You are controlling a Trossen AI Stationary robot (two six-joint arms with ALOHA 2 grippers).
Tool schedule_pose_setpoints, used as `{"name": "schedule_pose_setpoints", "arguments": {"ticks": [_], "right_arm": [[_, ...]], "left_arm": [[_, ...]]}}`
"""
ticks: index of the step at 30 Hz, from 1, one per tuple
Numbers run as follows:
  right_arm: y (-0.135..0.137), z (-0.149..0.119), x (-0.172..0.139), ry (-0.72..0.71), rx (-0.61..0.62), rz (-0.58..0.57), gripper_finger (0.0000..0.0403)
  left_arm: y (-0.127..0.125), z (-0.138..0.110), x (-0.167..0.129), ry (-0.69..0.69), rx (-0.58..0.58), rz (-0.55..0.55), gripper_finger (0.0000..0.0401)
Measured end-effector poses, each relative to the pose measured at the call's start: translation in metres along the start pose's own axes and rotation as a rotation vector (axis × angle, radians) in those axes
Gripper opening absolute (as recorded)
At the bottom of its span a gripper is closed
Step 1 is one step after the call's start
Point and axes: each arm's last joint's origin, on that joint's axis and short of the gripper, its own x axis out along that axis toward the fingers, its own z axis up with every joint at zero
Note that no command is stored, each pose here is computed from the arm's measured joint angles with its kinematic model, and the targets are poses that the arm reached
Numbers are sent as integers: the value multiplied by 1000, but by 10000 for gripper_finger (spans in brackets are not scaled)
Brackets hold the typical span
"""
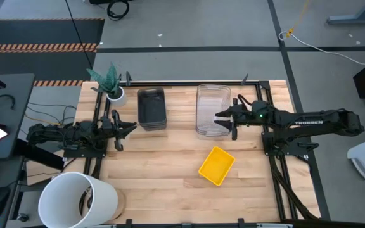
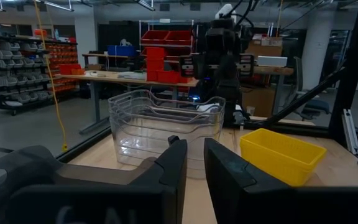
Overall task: Stack baskets by color
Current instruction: Return to Home Position
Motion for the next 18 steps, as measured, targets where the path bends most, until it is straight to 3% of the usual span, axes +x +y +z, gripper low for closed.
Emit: {"name": "schedule_pose_setpoints", "arguments": {"ticks": [18], "right_arm": [[-12, -55, -27, -196, 97, -32, 154]], "left_arm": [[0, 0, 0, 0, 0, 0, 60]]}}
